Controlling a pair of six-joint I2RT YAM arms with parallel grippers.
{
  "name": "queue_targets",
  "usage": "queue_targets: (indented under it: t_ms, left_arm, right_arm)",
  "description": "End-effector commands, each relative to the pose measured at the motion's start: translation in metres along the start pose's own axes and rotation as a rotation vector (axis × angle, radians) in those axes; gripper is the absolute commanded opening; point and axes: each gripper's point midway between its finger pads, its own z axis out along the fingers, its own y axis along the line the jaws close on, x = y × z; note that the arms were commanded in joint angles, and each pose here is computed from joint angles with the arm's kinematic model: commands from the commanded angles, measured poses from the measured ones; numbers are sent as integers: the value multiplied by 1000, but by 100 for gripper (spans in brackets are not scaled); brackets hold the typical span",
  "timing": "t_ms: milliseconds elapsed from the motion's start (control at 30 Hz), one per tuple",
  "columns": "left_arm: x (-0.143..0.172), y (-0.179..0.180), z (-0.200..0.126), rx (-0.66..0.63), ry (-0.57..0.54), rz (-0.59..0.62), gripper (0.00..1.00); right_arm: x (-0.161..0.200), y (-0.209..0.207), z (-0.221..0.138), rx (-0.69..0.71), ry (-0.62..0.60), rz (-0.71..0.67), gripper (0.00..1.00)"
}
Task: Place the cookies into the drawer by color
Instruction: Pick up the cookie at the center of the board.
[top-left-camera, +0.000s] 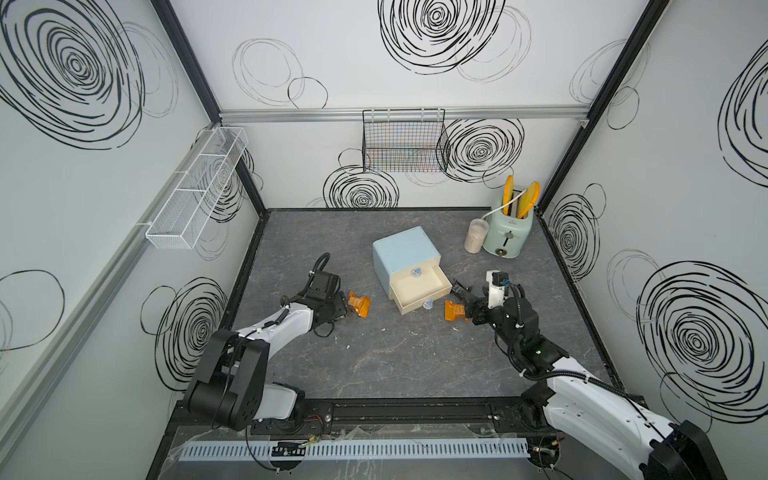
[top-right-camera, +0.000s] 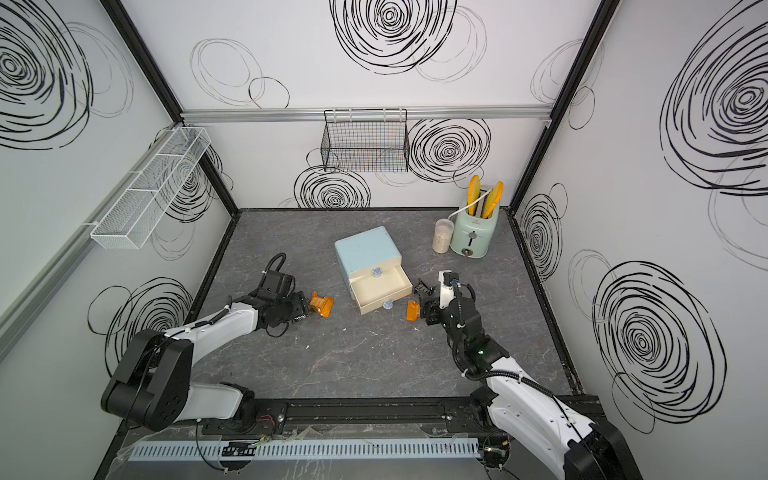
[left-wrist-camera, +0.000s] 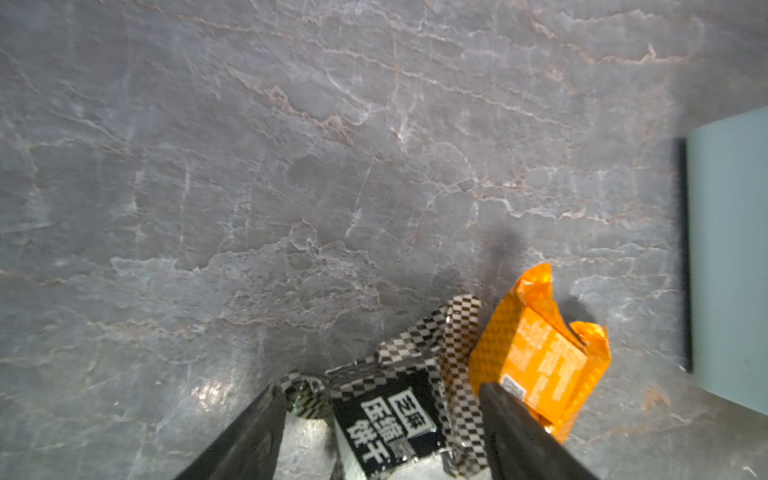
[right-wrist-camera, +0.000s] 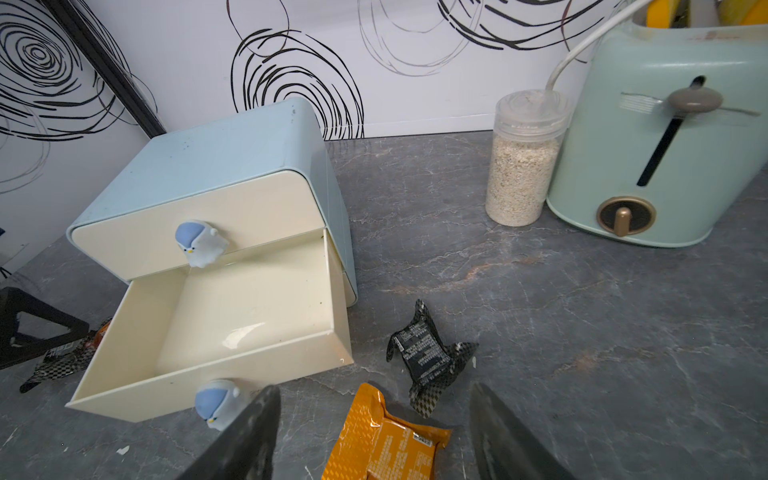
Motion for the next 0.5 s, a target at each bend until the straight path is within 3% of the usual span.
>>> queue_targets:
  t_ms: [0,200,467]
  left_arm:
    - [-3,4,2,-41,-32,4,75]
    - [0,3,7,-60,-15,34,70]
    - [1,3,7,-128,-28,96,72]
  right_arm:
    - [3,-3,-2,7,4,1,73]
    - [5,-4,-2,5,5,7,73]
    - [6,-5,-3,10,-2,11,73]
